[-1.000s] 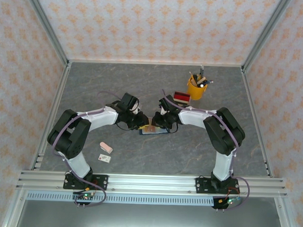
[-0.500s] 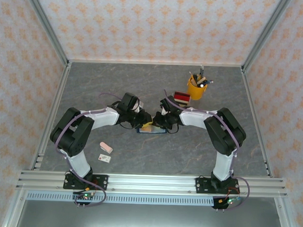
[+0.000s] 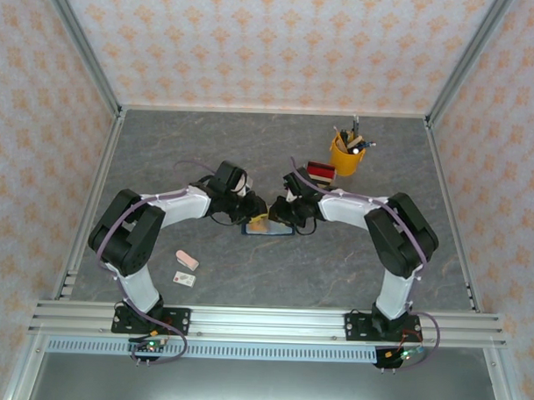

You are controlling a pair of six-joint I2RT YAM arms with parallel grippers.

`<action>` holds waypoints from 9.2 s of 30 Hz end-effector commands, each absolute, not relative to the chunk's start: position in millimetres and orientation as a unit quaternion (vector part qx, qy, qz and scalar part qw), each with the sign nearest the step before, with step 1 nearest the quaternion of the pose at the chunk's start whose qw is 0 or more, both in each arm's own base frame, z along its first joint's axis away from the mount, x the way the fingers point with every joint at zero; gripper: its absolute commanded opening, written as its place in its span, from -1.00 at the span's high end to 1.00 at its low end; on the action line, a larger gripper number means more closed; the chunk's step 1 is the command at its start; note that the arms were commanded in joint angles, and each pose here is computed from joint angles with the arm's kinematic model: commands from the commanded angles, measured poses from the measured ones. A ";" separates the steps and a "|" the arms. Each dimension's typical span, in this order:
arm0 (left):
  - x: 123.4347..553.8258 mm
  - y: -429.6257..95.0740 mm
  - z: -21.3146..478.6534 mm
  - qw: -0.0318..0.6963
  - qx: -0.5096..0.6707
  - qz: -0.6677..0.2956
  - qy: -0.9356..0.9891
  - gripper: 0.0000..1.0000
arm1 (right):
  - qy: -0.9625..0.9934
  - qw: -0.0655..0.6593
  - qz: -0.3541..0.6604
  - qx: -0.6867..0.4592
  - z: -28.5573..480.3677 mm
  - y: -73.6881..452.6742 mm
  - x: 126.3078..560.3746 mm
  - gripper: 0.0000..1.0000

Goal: Take the credit cards out of the card holder

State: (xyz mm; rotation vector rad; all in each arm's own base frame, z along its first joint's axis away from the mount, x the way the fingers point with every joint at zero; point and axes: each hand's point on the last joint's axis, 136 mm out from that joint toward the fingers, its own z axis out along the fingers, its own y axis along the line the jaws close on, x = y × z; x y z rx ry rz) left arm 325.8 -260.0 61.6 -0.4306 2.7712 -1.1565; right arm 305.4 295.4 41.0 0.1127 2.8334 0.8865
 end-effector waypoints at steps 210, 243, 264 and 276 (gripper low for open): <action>332.4 -259.9 74.0 0.058 -0.087 -0.499 0.860 0.90 | 0.986 -0.016 0.153 0.065 -24.1 237.7 272.9 0.77; 339.8 -210.5 214.4 0.188 -0.103 -0.526 0.823 1.00 | 0.846 0.146 0.513 0.011 197.8 325.5 327.3 -0.30; 334.1 -210.9 231.0 0.184 -0.110 -0.541 0.813 1.00 | 0.773 0.154 0.615 0.012 252.2 333.7 339.0 0.62; 311.8 -134.7 162.9 0.173 -0.172 -0.263 0.933 -0.35 | 0.877 0.306 0.369 -0.040 223.9 253.4 383.4 1.00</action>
